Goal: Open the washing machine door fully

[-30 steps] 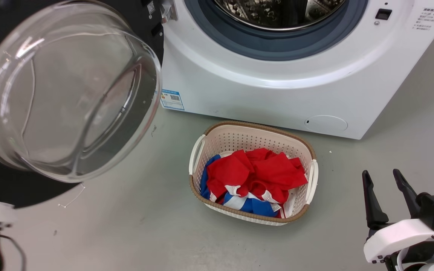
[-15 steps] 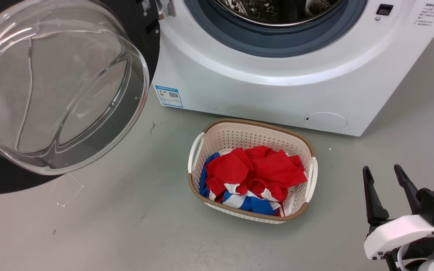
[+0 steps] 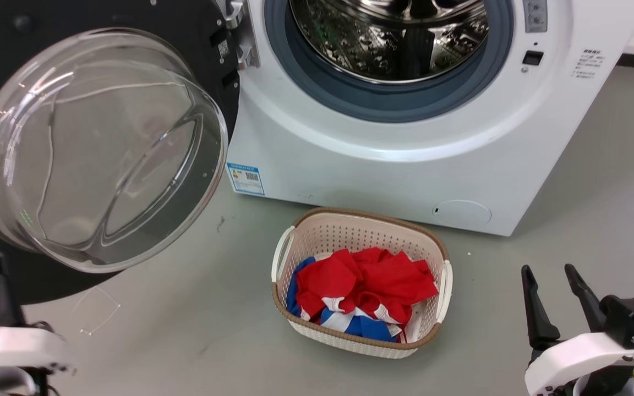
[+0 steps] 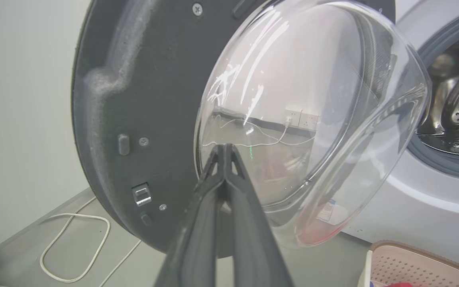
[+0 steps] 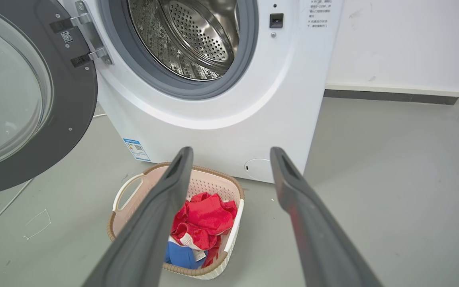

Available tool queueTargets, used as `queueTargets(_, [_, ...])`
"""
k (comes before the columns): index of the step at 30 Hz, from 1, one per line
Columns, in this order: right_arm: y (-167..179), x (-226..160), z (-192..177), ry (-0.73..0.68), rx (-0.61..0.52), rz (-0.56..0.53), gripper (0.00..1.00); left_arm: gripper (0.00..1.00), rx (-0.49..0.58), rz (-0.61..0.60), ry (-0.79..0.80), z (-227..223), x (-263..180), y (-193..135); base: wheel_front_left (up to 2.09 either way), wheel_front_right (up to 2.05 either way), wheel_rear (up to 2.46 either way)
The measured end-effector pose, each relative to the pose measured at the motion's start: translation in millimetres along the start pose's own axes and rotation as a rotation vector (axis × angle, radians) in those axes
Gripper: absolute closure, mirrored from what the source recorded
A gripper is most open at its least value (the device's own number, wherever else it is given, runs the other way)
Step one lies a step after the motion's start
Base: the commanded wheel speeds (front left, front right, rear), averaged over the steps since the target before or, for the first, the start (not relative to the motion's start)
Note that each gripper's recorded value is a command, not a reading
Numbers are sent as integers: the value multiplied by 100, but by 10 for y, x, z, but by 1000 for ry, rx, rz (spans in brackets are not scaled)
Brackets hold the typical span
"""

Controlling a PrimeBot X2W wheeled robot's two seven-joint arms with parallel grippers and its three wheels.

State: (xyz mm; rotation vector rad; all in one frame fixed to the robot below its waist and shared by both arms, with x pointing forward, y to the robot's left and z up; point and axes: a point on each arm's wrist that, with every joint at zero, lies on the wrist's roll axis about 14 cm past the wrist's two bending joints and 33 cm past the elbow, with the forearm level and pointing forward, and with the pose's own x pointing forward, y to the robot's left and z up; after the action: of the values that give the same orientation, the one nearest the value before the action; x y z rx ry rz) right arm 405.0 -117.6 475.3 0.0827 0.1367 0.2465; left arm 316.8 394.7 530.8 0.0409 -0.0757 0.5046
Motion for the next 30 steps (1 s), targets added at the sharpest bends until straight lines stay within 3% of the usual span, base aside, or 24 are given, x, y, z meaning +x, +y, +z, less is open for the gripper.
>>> queueTargets(7, [14, -127, 62, -19, 7, -3, 0, 100, -44, -122, 10, -67, -325, -504, 0, 0, 0])
queueTargets(14, [-81, -253, 112, -37, 7, -37, 0, 100, -86, -380, 38, -93, -562, -1441, 0, 0, 0])
queueTargets(18, [-134, -317, 127, -45, 8, -57, 0, 100, -102, -460, 46, -97, -608, -1714, 0, 0, 0])
queueTargets(19, [-157, -340, 132, -47, 7, -65, 0, 93, -107, -484, 52, -112, -623, -1794, 0, 0, 0])
queueTargets(20, [-179, -362, 138, -49, 7, -73, 0, 66, -107, -504, 58, -127, -634, -1866, 0, 0, 0])
queueTargets(21, [-189, -384, 138, -50, 6, -77, 0, 56, -107, -525, 62, -141, -645, -1935, 0, 0, 0])
queueTargets(23, [-229, -428, 148, -55, 7, -92, 0, 10, -117, -544, 71, -164, -651, -2041, 0, 0, 0])
queueTargets(24, [-251, -449, 155, -58, 8, -100, 0, 10, -115, -555, 74, -177, -649, -2087, 0, 0, 0])
queueTargets(25, [-271, -472, 157, -59, 8, -108, 0, 1, -112, -565, 77, -188, -647, -2124, 0, 0, 0])
queueTargets(30, [-360, -557, 153, -61, 10, -140, 0, 0, -111, -601, 92, -261, -673, -2293, 0, 0, 0])
